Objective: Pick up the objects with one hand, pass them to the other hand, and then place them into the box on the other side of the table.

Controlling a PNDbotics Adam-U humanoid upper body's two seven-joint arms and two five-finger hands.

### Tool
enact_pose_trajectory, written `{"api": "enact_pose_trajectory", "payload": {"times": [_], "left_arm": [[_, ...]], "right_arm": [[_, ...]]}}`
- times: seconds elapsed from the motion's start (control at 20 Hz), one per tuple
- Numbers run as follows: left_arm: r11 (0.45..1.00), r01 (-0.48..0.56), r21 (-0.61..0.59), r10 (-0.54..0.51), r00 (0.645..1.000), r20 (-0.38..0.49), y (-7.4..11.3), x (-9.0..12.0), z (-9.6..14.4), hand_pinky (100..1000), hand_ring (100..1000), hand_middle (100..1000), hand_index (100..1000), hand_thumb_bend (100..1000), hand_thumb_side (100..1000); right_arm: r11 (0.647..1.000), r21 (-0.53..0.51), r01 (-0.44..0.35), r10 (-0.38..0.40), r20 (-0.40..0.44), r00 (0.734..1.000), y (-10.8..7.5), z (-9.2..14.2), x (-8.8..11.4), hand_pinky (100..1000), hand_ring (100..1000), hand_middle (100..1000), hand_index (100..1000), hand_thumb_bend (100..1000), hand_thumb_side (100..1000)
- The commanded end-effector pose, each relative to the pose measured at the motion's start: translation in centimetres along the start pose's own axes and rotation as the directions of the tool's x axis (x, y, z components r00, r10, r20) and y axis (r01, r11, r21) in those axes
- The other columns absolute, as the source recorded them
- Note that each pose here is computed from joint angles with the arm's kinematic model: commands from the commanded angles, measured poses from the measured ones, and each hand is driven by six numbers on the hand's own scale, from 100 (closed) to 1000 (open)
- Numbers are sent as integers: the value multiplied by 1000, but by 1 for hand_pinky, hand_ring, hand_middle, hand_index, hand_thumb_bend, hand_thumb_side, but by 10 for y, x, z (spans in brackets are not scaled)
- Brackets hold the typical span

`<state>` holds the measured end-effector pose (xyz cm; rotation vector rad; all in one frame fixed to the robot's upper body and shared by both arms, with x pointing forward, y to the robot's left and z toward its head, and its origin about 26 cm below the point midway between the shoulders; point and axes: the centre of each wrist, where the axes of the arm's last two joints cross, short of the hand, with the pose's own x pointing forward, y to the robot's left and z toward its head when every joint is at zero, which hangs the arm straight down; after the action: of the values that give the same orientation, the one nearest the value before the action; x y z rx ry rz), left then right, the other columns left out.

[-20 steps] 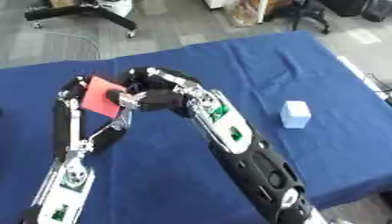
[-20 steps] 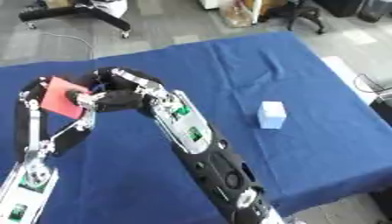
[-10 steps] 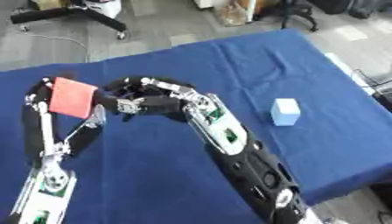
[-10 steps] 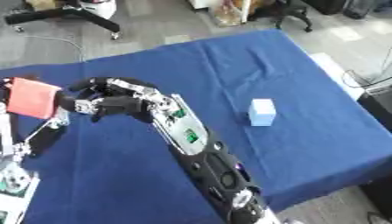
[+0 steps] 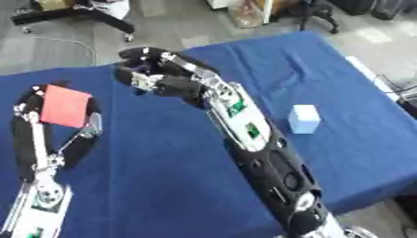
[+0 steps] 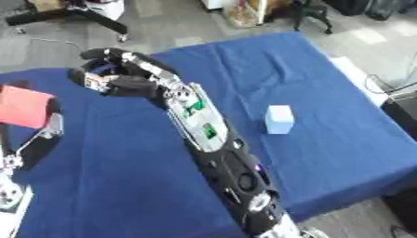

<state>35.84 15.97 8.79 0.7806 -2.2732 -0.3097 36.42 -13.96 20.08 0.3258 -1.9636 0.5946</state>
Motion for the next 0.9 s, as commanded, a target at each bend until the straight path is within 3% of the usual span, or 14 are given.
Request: {"api": "enact_pose_trajectory", "payload": {"times": [0.05, 0.3, 0.45, 0.65, 0.8, 0.9], "left_arm": [[992, 55, 111, -57, 998, 22, 33, -4, -21, 737, 564, 565, 710, 100, 237], [955, 239, 178, -236, 971, -38, 107, -21, -48, 743, 559, 557, 706, 100, 216], [894, 420, 157, -410, 907, -92, 163, -27, -62, 743, 550, 542, 692, 100, 213], [759, 650, 27, -642, 755, -134, 216, -33, -72, 749, 557, 539, 691, 100, 215], [683, 728, -59, -727, 669, -153, 233, -38, -75, 745, 554, 526, 680, 100, 212], [563, 803, -195, -825, 533, -186, 253, -58, -76, 750, 569, 534, 685, 100, 215]], "right_arm": [[987, -149, -57, 69, 77, 995, -22, 11, 27, 706, 761, 769, 882, 359, 417], [972, -219, -88, 95, 21, 995, -30, 23, 21, 702, 756, 763, 879, 347, 418], [973, -204, -108, 105, -23, 994, -28, 28, 11, 701, 754, 761, 878, 343, 422], [979, -161, -129, 121, -61, 991, -25, 30, 0, 700, 754, 760, 878, 337, 427], [980, -141, -139, 130, -72, 989, -24, 29, -4, 700, 753, 759, 878, 331, 428], [983, -115, -143, 135, -81, 988, -21, 28, -7, 700, 753, 759, 878, 329, 429]]}}
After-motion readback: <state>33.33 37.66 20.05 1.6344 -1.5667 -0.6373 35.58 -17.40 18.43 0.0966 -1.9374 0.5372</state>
